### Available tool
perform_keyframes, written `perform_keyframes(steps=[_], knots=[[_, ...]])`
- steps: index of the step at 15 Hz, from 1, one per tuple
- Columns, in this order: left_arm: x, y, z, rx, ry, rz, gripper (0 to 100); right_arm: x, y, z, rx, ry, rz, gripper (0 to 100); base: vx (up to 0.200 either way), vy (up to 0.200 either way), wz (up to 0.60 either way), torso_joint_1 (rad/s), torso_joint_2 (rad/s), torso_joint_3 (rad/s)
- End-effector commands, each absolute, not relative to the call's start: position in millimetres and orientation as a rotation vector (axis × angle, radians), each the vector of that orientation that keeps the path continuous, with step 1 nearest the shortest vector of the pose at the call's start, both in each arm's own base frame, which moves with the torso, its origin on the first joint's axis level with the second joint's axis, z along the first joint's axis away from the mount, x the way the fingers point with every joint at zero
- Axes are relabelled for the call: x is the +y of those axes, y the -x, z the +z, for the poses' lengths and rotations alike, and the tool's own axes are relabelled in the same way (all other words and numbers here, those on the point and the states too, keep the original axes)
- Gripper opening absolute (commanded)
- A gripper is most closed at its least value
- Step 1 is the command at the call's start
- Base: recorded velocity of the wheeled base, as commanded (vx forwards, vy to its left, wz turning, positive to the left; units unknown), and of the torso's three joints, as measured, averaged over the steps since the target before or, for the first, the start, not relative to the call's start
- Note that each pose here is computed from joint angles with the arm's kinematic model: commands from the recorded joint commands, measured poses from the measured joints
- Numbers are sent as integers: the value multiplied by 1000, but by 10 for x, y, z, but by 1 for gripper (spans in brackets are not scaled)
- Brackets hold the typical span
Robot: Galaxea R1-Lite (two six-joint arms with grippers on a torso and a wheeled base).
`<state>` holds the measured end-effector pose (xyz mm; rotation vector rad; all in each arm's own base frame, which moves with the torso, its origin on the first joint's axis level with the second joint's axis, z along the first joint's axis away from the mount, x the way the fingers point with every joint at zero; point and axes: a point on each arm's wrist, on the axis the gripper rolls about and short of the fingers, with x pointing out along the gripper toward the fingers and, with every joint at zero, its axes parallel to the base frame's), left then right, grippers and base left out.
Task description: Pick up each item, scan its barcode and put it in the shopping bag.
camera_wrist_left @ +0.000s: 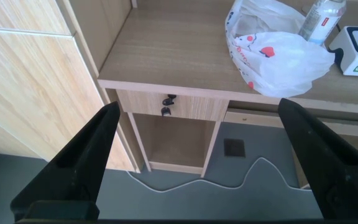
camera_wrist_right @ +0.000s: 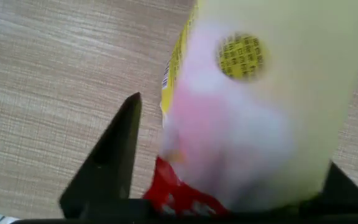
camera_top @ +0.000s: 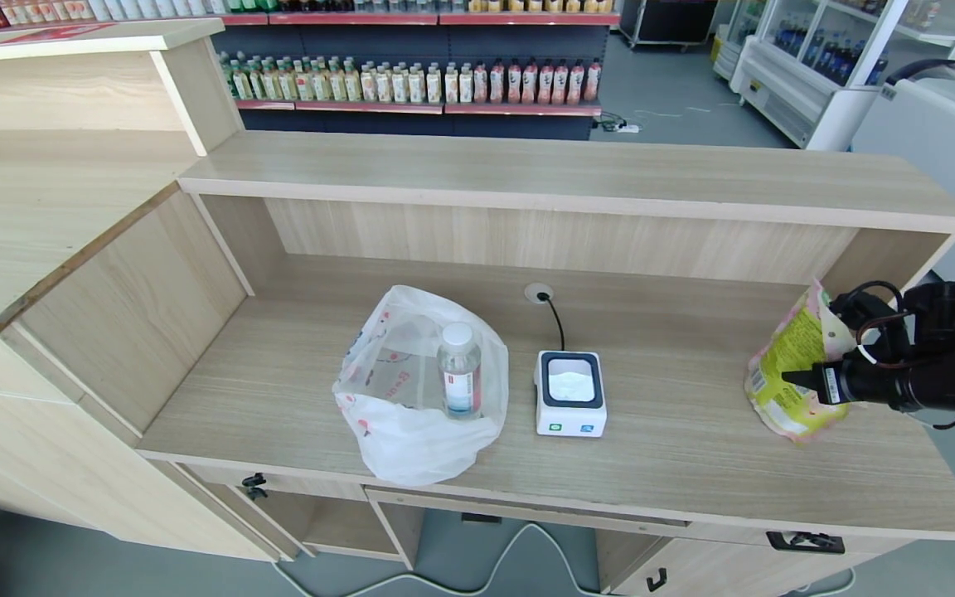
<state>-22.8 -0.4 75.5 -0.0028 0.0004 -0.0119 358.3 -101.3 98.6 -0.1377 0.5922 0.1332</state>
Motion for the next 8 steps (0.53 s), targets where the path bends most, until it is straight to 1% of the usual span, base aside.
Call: perform_keyframes(steps=[1, 3, 6, 8], knots=[[-4, 228, 755, 0, 3, -11, 100, -1017, -3628, 841, 613, 127, 148, 0, 0, 0, 0, 0, 0, 0], [-4, 228, 755, 0, 3, -11, 100, -1018, -3657, 813, 584, 137, 151, 0, 0, 0, 0, 0, 0, 0], [-4, 228, 755, 0, 3, -11, 100, -999, -3617, 964, 534, 143, 175, 0, 0, 0, 0, 0, 0, 0], [-4, 228, 755, 0, 3, -12, 100, -922, -3435, 1345, 441, 149, 211, 0, 0, 0, 0, 0, 0, 0]])
